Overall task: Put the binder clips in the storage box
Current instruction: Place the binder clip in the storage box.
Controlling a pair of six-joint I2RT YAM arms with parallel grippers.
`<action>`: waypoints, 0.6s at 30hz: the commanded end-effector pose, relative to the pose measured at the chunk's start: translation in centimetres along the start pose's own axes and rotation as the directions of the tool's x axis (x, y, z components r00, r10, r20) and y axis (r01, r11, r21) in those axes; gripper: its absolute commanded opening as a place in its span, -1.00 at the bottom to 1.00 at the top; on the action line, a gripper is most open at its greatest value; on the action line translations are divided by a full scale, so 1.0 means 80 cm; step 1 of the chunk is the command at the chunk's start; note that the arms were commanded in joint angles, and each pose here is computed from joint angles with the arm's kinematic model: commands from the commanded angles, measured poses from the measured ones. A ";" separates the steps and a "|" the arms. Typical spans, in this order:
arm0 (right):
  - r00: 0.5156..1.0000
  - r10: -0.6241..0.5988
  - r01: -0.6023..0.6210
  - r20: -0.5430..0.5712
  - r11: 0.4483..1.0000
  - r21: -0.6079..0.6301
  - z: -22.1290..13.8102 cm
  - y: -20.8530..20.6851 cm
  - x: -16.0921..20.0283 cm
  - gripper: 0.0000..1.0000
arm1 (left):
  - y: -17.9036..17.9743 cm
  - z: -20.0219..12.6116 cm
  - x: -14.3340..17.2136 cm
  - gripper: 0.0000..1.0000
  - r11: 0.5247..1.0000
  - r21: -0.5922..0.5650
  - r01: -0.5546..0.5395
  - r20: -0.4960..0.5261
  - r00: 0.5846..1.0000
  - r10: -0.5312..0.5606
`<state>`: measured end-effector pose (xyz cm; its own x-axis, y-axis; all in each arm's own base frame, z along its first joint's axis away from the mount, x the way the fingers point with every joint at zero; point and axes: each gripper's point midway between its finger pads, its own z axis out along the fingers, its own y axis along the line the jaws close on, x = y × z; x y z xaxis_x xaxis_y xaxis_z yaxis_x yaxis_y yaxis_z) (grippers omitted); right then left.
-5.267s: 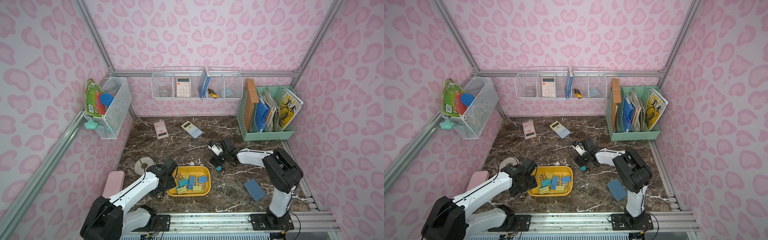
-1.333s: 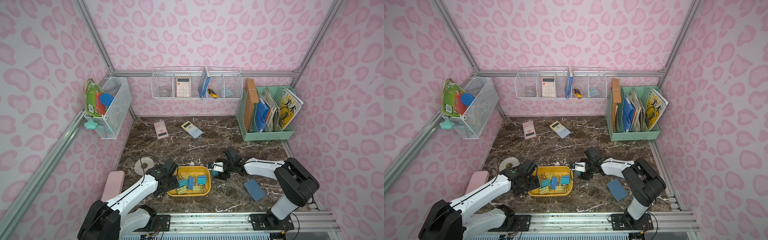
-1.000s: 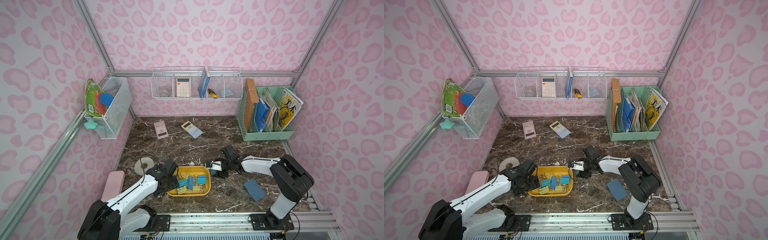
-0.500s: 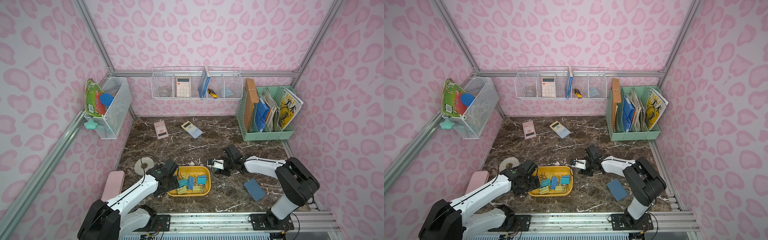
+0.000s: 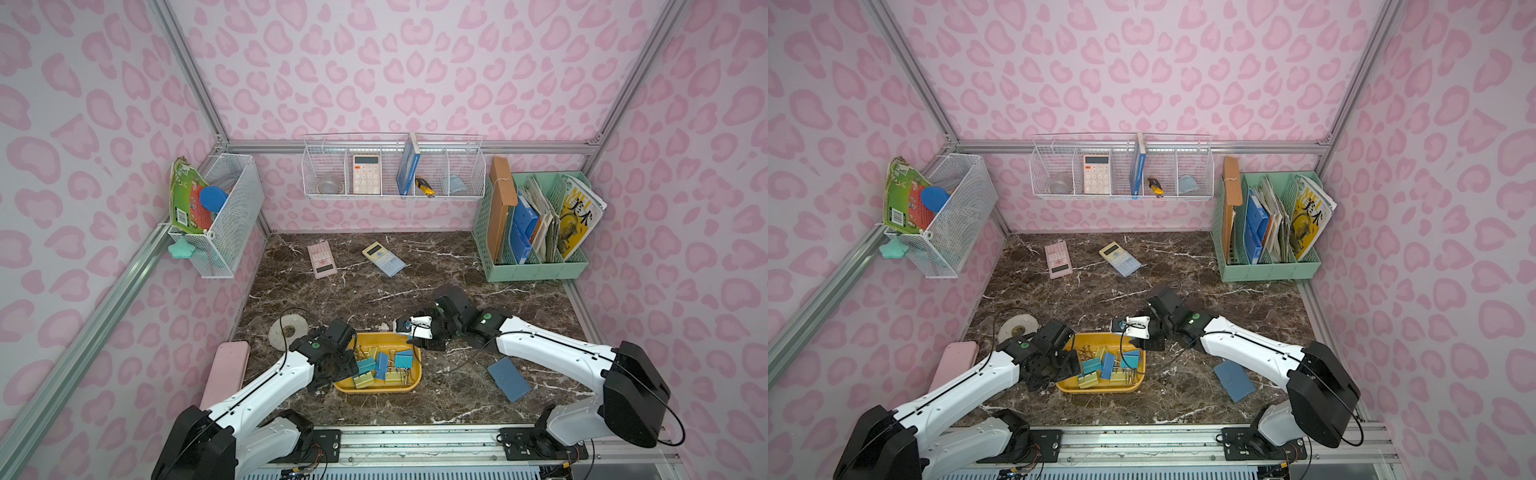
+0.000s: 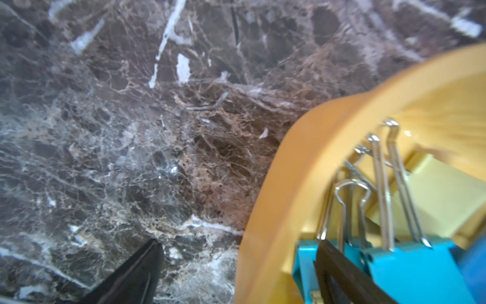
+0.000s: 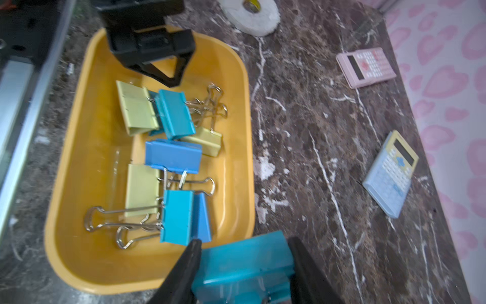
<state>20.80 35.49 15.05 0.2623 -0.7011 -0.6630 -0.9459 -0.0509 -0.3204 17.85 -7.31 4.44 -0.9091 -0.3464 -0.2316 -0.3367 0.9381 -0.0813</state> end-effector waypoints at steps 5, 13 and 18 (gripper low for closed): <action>0.997 0.044 -0.038 0.060 0.994 -0.098 0.034 0.038 -0.038 -0.16 | -0.008 -0.027 -0.019 0.91 0.999 0.044 -0.007 0.073 0.997 0.004; 0.989 0.090 -0.080 0.113 0.992 -0.093 0.045 0.043 -0.036 0.38 | 0.012 -0.059 -0.044 0.93 0.999 -0.013 0.042 0.178 0.983 -0.039; 0.981 0.091 -0.085 0.173 0.995 -0.043 0.024 0.023 -0.046 0.54 | 0.007 -0.081 -0.066 0.95 0.997 0.039 0.059 0.244 0.968 -0.067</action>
<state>17.88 38.78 13.74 0.1929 -0.6236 -0.7575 -0.9767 -0.0480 -0.2092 20.47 -5.73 10.97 -0.8148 -0.3989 -0.4207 -0.3737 0.9162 -0.1449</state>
